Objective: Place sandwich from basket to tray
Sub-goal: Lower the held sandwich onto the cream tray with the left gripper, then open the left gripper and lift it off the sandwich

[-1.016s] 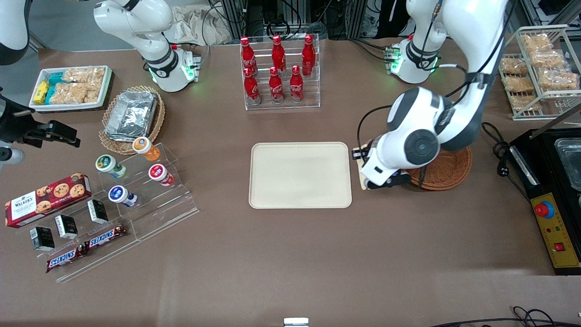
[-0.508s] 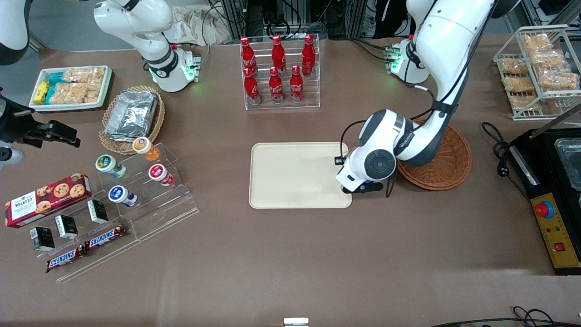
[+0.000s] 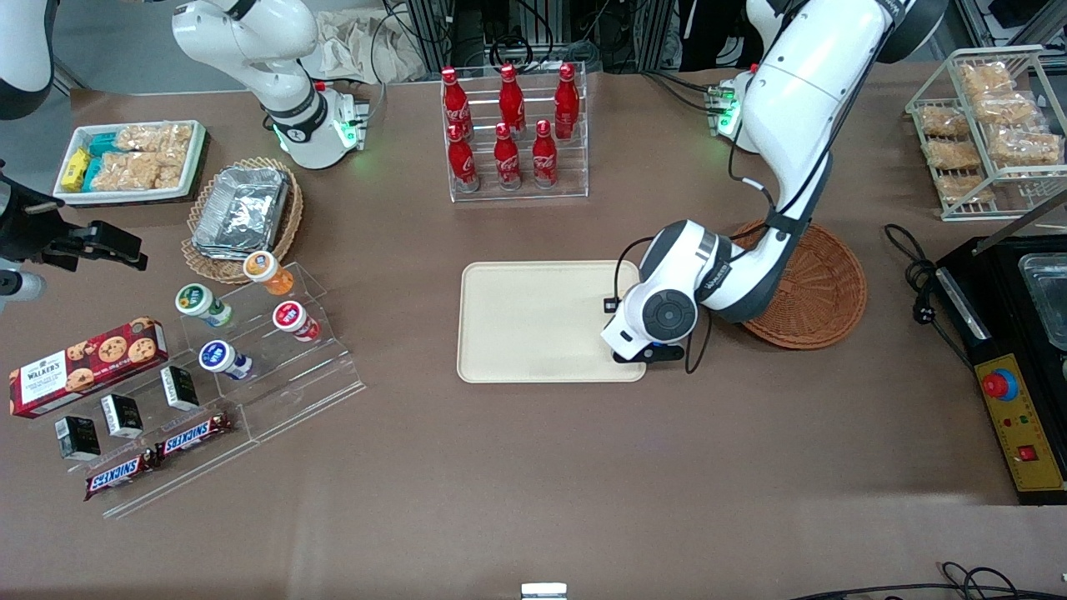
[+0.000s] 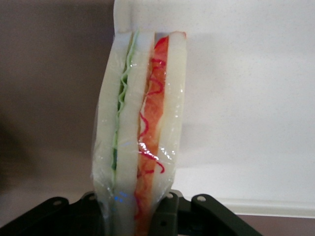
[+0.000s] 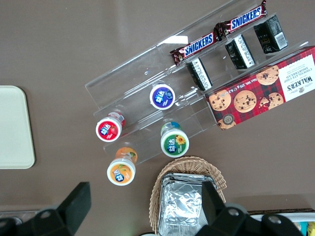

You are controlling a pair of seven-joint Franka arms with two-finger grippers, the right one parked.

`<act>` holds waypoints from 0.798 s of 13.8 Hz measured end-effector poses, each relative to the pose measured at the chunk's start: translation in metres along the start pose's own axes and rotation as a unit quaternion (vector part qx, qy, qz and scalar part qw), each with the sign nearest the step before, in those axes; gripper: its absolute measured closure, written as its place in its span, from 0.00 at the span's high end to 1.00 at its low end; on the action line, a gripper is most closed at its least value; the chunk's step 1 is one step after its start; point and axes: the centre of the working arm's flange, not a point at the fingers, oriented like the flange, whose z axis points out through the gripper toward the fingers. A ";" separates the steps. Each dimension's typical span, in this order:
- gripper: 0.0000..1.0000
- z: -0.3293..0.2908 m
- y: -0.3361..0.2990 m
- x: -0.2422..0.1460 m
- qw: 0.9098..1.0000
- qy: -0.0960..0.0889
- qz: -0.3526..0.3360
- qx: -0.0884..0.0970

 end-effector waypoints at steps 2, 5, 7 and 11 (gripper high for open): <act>0.30 0.002 0.001 0.003 1.000 0.003 0.000 -0.003; 0.30 0.008 0.011 0.000 1.000 0.004 0.008 -0.001; 0.32 0.013 0.018 -0.003 1.000 0.004 0.013 0.002; 0.36 0.013 0.017 -0.002 1.000 0.005 0.012 0.003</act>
